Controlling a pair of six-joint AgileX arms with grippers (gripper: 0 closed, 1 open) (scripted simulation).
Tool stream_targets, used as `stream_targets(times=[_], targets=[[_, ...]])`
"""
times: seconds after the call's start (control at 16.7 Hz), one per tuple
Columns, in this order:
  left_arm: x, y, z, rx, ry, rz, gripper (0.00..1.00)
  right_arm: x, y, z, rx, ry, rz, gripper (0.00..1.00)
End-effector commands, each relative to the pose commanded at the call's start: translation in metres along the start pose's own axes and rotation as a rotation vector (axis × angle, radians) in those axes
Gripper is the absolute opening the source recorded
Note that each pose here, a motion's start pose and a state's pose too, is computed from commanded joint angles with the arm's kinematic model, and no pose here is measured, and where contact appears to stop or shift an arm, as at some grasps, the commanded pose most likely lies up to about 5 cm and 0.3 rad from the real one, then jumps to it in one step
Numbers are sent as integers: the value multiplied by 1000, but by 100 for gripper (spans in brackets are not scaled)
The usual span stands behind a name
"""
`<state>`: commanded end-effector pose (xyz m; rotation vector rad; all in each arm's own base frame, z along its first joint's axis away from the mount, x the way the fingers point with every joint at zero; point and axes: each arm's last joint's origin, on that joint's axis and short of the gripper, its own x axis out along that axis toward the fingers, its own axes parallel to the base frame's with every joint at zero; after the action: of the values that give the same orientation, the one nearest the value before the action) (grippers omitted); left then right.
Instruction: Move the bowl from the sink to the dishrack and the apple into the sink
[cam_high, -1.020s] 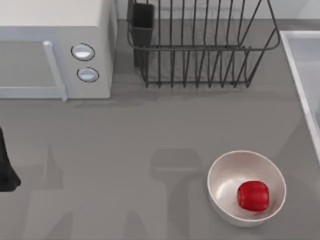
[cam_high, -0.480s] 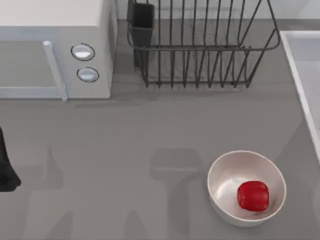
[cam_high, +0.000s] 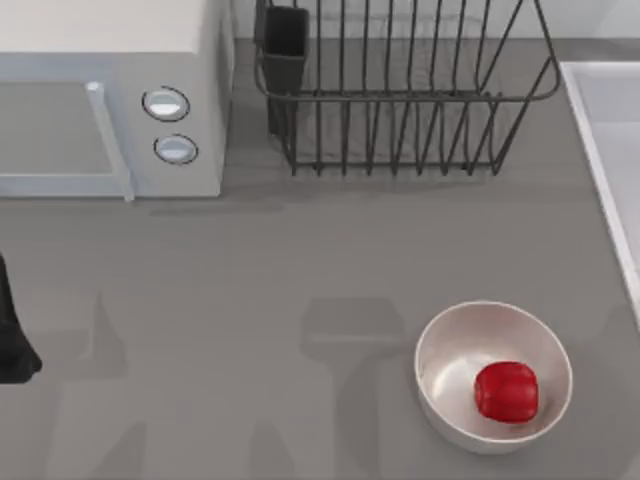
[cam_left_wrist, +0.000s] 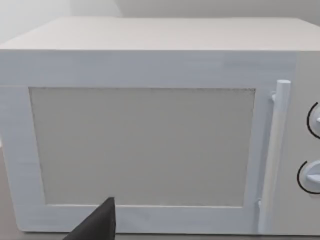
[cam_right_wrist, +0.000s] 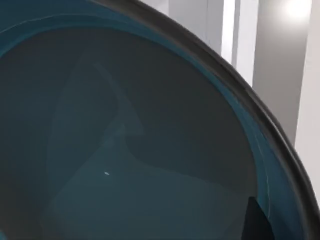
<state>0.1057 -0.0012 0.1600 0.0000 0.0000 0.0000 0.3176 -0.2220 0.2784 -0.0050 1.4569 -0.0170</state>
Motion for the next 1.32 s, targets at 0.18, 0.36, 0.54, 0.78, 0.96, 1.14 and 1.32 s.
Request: stream_targets(times=[0.18,0.36,0.54,0.78,0.96,1.14,1.32], targets=[[0,0,0,0,0,0,100,-56,17,-64,-1,-7,-7,0],[0,0,0,0,0,0,100,-81,33,-107,-1,3,4,0],[0,0,0,0,0,0,100,-88,40,-123,0,10,13,0],[0,0,0,0,0,0,100,-88,40,-122,-2,9,12,0],[0,0,0,0,0,0,100,-89,43,-114,-10,-2,-24,0],[0,0,0,0,0,0,100,-91,58,-82,-50,-61,-148,0],[0,0,0,0,0,0,100,-90,96,-29,-124,-203,-302,0]])
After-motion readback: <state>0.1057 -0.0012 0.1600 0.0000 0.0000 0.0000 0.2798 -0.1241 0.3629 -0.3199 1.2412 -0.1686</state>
